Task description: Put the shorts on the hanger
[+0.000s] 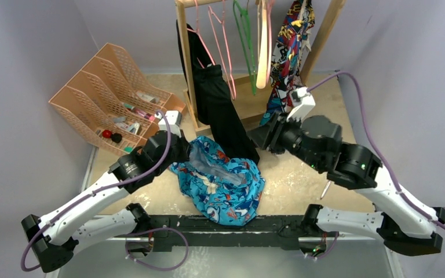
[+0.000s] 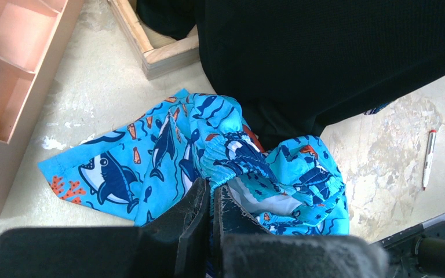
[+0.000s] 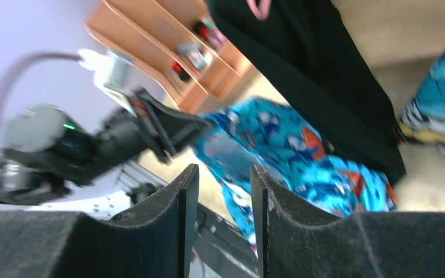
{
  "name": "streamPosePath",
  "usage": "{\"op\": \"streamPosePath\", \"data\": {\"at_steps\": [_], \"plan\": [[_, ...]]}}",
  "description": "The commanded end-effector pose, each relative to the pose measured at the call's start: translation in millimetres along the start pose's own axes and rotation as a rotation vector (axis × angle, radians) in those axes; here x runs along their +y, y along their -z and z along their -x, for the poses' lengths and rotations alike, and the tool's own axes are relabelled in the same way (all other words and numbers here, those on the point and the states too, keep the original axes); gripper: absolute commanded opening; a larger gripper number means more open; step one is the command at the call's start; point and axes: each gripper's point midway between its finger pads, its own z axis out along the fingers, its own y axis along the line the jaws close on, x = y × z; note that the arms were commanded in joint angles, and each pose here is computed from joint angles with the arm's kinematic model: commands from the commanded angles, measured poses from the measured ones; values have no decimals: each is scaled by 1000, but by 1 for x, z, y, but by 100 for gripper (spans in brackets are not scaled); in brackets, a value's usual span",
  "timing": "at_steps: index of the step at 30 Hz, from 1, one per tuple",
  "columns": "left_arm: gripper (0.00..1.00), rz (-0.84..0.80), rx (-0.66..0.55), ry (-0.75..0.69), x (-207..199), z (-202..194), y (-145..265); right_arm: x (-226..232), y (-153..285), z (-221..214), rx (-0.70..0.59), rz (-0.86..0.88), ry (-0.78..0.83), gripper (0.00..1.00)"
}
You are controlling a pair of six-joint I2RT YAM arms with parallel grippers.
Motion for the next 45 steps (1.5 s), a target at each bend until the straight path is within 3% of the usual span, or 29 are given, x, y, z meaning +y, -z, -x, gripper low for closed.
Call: {"op": "streamPosePath", "data": {"at_steps": [1, 10, 19, 38, 45], "plan": [[0, -55, -55, -33, -7, 10, 0, 47, 11, 73, -216, 134, 32, 40], [0, -73, -29, -92, 5, -16, 0, 75, -25, 147, -419, -11, 221, 39], [0, -135, -45, -100, 1, -16, 9, 40, -93, 170, -398, -251, 309, 38], [0, -149, -77, -92, 2, -10, 18, 14, -161, 144, -244, -185, 322, 36], [0, -151, -81, -96, 2, -10, 19, 22, -160, 153, -267, -168, 308, 36]]}}
